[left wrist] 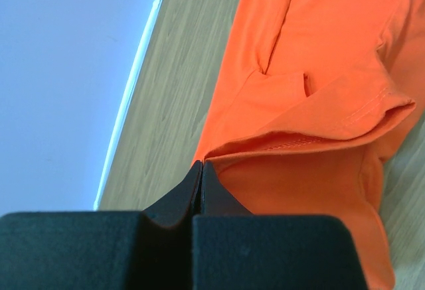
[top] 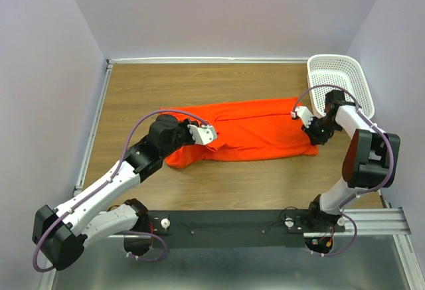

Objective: Fold and stack the t-shirts

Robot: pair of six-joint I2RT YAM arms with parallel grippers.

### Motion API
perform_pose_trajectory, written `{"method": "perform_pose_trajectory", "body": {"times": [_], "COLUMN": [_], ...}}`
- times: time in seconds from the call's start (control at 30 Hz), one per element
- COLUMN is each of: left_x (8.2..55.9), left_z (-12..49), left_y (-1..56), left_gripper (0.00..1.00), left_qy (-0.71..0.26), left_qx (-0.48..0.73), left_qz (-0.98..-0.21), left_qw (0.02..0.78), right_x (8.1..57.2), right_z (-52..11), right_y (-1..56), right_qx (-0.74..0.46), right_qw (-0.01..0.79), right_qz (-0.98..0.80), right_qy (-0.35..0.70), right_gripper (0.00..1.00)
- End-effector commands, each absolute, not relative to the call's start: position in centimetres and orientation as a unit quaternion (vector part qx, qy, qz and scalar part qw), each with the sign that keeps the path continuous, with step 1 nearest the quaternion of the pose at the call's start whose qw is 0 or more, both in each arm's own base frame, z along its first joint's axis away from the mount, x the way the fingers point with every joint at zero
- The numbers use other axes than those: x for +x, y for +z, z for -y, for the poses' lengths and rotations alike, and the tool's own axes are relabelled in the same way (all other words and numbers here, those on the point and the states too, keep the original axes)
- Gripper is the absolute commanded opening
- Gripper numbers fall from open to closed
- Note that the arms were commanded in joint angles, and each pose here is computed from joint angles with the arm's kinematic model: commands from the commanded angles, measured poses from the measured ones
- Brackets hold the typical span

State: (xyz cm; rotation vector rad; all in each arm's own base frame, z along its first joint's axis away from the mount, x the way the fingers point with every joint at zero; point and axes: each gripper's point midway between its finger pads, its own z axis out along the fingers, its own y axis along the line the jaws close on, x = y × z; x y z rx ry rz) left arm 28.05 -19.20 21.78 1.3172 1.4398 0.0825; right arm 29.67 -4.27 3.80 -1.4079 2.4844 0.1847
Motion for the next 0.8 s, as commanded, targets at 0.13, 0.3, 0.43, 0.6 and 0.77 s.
{"method": "perform_pose_trajectory", "body": {"times": [0.13,0.3,0.43,0.6,0.77], "left_x": [29.9,30.0,29.8,29.6,29.5], "left_z": [18.1,17.9,17.9,17.8,17.4], "left_y": [23.4,22.8,22.2,22.2,22.2], "left_gripper": [0.0,0.0,0.0,0.0,0.0], "left_qy": [0.068,0.067,0.064,0.061,0.065], "left_qx": [0.545,0.551,0.556,0.556,0.549], "left_qz": [-0.609,-0.611,-0.614,-0.614,-0.619], "left_qw": [0.573,0.564,0.556,0.557,0.558], "right_x": [31.6,31.9,32.3,33.3,33.8], "right_z": [4.4,4.1,3.7,3.3,3.2], "right_y": [4.2,4.3,4.7,5.7,5.8], "right_qx": [-0.462,-0.458,-0.455,-0.452,-0.447], "right_qw": [0.171,0.184,0.199,0.22,0.224], "right_qz": [-0.868,-0.867,-0.865,-0.861,-0.862], "right_qy": [0.064,0.071,0.077,0.081,0.086], "right_gripper": [0.02,0.03,0.03,0.04,0.04]}}
